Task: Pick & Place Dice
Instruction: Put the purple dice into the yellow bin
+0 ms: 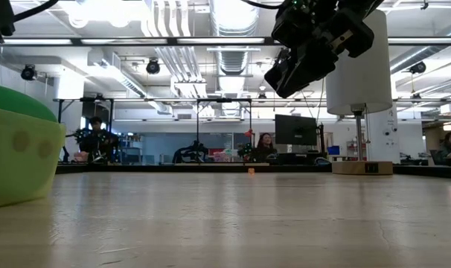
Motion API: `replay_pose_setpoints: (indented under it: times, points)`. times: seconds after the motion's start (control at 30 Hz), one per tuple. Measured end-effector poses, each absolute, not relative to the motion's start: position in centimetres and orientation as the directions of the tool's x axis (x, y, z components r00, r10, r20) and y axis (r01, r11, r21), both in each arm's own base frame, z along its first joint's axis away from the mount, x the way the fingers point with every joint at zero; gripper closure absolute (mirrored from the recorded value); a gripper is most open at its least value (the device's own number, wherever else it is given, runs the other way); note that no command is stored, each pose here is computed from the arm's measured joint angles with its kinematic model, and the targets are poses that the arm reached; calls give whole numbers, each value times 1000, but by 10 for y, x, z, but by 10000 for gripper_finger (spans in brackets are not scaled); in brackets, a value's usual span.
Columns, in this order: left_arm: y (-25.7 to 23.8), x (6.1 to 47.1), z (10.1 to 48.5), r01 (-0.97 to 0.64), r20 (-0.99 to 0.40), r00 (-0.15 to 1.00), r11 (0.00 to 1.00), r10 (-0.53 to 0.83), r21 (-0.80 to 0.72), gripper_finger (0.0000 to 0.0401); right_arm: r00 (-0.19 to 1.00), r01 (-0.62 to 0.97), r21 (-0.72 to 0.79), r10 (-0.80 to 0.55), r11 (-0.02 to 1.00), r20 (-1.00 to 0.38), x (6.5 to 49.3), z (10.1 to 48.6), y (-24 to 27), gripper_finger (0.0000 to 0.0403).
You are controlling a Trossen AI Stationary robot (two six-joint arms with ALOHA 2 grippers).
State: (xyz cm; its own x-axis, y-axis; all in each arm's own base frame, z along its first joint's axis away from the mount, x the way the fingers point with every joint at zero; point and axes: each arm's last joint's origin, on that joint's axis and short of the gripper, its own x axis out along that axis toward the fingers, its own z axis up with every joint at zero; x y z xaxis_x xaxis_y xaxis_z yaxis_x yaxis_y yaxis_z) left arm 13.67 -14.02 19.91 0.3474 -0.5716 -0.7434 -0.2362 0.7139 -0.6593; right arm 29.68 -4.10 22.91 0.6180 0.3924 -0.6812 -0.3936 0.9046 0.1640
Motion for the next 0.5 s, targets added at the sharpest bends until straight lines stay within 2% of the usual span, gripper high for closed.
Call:
replay_pose_setpoints:
  times: [0.23,0.5]
  points:
    - [-142,138,202,-207,-715,353,695,-604,-689,274,618,-393,164,392,905,-681,297,229,-41,322]
    - [-143,138,202,-200,-708,344,688,-617,-697,190,618,-393,164,392,905,-681,297,229,-41,312]
